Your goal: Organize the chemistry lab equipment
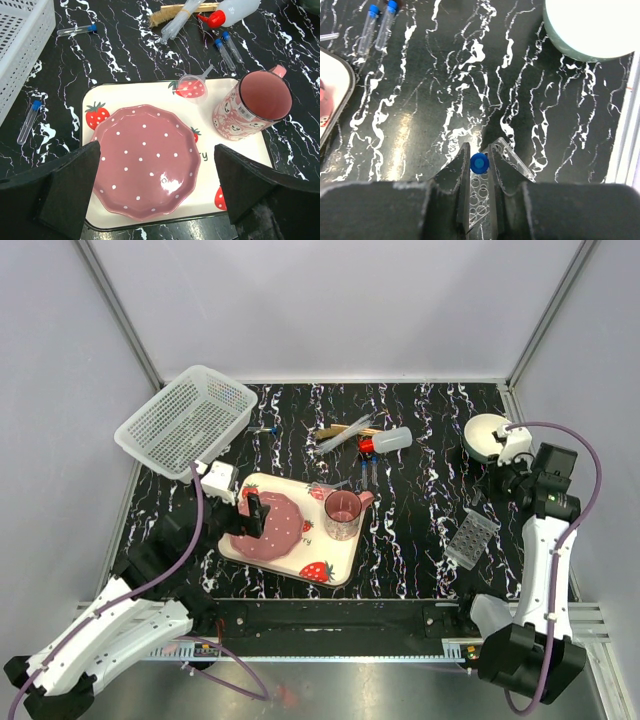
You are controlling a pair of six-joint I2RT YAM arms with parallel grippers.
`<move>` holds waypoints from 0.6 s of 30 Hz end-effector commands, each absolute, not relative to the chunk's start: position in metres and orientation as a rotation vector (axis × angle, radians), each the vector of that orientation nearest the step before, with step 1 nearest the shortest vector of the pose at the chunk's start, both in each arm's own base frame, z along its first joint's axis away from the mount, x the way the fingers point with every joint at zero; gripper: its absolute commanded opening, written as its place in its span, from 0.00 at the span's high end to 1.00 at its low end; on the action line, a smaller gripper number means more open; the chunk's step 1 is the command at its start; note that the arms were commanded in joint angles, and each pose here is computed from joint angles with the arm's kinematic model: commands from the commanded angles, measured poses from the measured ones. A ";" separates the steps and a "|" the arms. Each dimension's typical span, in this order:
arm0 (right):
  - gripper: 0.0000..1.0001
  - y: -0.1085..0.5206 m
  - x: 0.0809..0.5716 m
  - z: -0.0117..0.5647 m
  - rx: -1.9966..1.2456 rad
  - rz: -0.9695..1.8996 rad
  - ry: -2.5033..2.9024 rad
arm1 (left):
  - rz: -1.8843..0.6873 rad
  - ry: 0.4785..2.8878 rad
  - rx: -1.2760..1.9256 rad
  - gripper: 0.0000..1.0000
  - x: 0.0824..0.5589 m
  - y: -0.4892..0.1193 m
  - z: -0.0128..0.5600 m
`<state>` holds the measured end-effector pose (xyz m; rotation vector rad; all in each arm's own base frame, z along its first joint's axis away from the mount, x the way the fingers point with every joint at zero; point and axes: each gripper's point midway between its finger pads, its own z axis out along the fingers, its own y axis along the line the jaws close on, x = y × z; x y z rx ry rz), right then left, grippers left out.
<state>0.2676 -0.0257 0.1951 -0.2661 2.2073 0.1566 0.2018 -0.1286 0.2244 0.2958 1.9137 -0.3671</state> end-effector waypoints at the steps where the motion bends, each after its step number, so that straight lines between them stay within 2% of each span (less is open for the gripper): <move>1: 0.86 -0.042 0.271 0.195 -0.297 0.106 2.175 | -0.324 1.898 0.268 0.01 0.206 -0.121 0.228; 10: 0.86 -0.065 0.264 0.185 -0.236 0.170 2.163 | -0.323 1.890 0.254 0.01 0.205 -0.118 0.229; 18: 0.85 -0.060 0.261 0.177 -0.294 0.243 2.152 | -0.329 1.880 0.240 0.01 0.204 -0.116 0.231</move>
